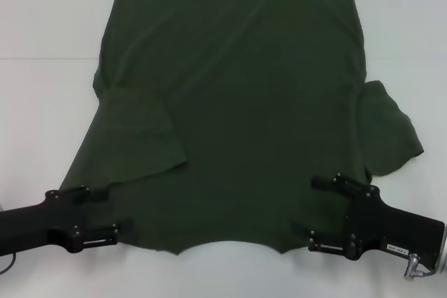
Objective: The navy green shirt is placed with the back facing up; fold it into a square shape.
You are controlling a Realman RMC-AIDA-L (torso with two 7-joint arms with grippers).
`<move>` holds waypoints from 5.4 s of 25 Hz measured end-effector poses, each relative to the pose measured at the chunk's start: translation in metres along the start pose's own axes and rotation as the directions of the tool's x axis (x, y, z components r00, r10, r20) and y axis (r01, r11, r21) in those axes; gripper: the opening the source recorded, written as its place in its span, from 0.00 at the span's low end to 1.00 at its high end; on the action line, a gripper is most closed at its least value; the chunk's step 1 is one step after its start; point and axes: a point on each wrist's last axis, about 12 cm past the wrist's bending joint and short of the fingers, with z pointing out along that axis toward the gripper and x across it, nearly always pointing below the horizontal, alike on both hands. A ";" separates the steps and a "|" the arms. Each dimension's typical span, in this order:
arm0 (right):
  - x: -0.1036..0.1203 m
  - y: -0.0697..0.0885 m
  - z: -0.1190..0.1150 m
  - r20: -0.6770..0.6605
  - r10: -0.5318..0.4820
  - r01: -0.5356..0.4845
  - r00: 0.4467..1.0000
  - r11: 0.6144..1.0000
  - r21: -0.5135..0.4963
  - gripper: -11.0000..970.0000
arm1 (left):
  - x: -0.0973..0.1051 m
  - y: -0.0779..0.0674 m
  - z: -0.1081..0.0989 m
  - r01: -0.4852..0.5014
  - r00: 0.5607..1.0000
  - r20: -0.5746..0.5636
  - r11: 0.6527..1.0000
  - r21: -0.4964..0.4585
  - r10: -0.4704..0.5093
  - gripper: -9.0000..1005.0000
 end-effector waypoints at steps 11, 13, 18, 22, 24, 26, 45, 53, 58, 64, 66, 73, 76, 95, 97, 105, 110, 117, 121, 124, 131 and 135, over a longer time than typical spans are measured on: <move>-0.046 -0.042 -0.034 0.012 0.430 -0.430 0.903 0.902 0.025 0.97 | -0.009 -0.003 0.001 -0.002 0.998 0.057 0.999 0.034 0.000 0.86; -0.060 -0.057 -0.046 -0.004 0.546 -0.544 0.838 0.835 0.080 0.97 | -0.010 -0.004 0.001 -0.003 0.998 0.059 0.999 0.041 0.001 0.87; -0.084 -0.086 -0.073 0.031 0.745 -0.735 0.666 0.649 0.195 0.97 | -0.011 -0.005 0.002 0.000 0.998 0.064 0.998 0.057 -0.003 0.87; -0.088 -0.108 -0.091 0.027 0.841 -0.794 0.540 0.499 0.348 0.97 | -0.010 -0.006 0.002 0.002 0.998 0.065 0.998 0.058 -0.006 0.86; -0.093 -0.116 -0.097 0.029 0.859 -0.789 0.512 0.456 0.411 0.97 | -0.010 -0.006 0.002 0.003 0.998 0.063 0.998 0.059 -0.006 0.86; -0.099 -0.123 -0.101 0.040 0.862 -0.778 0.505 0.436 0.452 0.97 | -0.009 -0.006 0.002 0.003 0.998 0.060 0.998 0.059 -0.007 0.86; -0.128 -0.164 -0.053 -0.146 0.841 -0.518 0.521 0.447 0.729 0.96 | -0.012 -0.003 0.003 0.006 0.999 0.053 0.998 0.056 -0.009 0.86; -0.113 -0.160 -0.032 -0.181 0.842 -0.505 0.509 0.462 0.729 0.92 | -0.012 -0.003 0.002 0.006 0.999 0.052 0.999 0.051 -0.009 0.86; -0.102 -0.156 -0.023 -0.176 0.847 -0.512 0.501 0.454 0.729 0.91 | -0.012 -0.002 0.002 0.006 0.999 0.052 0.999 0.050 -0.009 0.86; -0.096 -0.152 -0.013 -0.186 0.840 -0.499 0.510 0.465 0.731 0.91 | -0.012 -0.002 0.002 0.006 0.999 0.053 0.999 0.048 -0.008 0.86; -0.095 -0.151 -0.011 -0.187 0.837 -0.495 0.514 0.467 0.732 0.91 | -0.013 -0.002 0.003 0.005 0.999 0.053 0.999 0.048 -0.008 0.86; -0.088 -0.149 -0.008 -0.185 0.841 -0.492 0.508 0.460 0.739 0.87 | -0.013 -0.002 0.003 0.004 0.999 0.052 0.999 0.046 -0.007 0.86; -0.086 -0.149 -0.008 -0.186 0.845 -0.495 0.502 0.456 0.740 0.79 | -0.013 -0.002 0.003 0.005 0.999 0.053 0.999 0.045 -0.007 0.86; -0.087 -0.149 -0.008 -0.191 0.841 -0.489 0.506 0.462 0.739 0.17 | -0.013 0.000 0.003 -0.001 0.998 0.056 1.000 0.029 -0.001 0.86; -0.087 -0.149 -0.007 -0.191 0.841 -0.489 0.507 0.462 0.740 0.10 | -0.013 0.000 0.004 0.000 0.999 0.055 1.000 0.022 -0.002 0.86; -0.087 -0.150 -0.011 -0.176 0.837 -0.494 0.518 0.460 0.738 0.06 | -0.013 0.001 0.005 -0.001 0.998 0.055 1.000 0.021 0.000 0.86; -0.089 -0.153 -0.020 -0.129 0.835 -0.525 0.535 0.448 0.723 0.03 | -0.014 0.001 0.005 0.002 0.999 0.054 1.000 0.018 -0.003 0.86; -0.100 -0.156 -0.040 -0.003 0.823 -0.612 0.568 0.425 0.667 0.03 | -0.013 0.002 0.004 0.005 0.999 0.052 1.000 0.014 -0.006 0.86; -0.106 -0.156 -0.047 0.056 0.805 -0.664 0.591 0.445 0.600 0.04 | -0.014 0.002 0.004 0.005 0.999 0.052 1.000 0.014 -0.005 0.86; -0.111 -0.156 -0.049 0.103 0.785 -0.694 0.611 0.469 0.546 0.04 | -0.015 0.003 0.004 0.005 0.999 0.052 1.000 0.015 -0.005 0.86; -0.120 -0.155 -0.034 0.069 0.760 -0.679 0.646 0.531 0.506 0.04 | -0.016 0.004 0.005 0.003 0.999 0.053 1.000 0.016 -0.004 0.86; -0.123 -0.151 -0.012 -0.012 0.756 -0.657 0.655 0.577 0.486 0.05 | -0.016 0.004 0.005 0.006 0.999 0.051 1.000 0.017 -0.007 0.86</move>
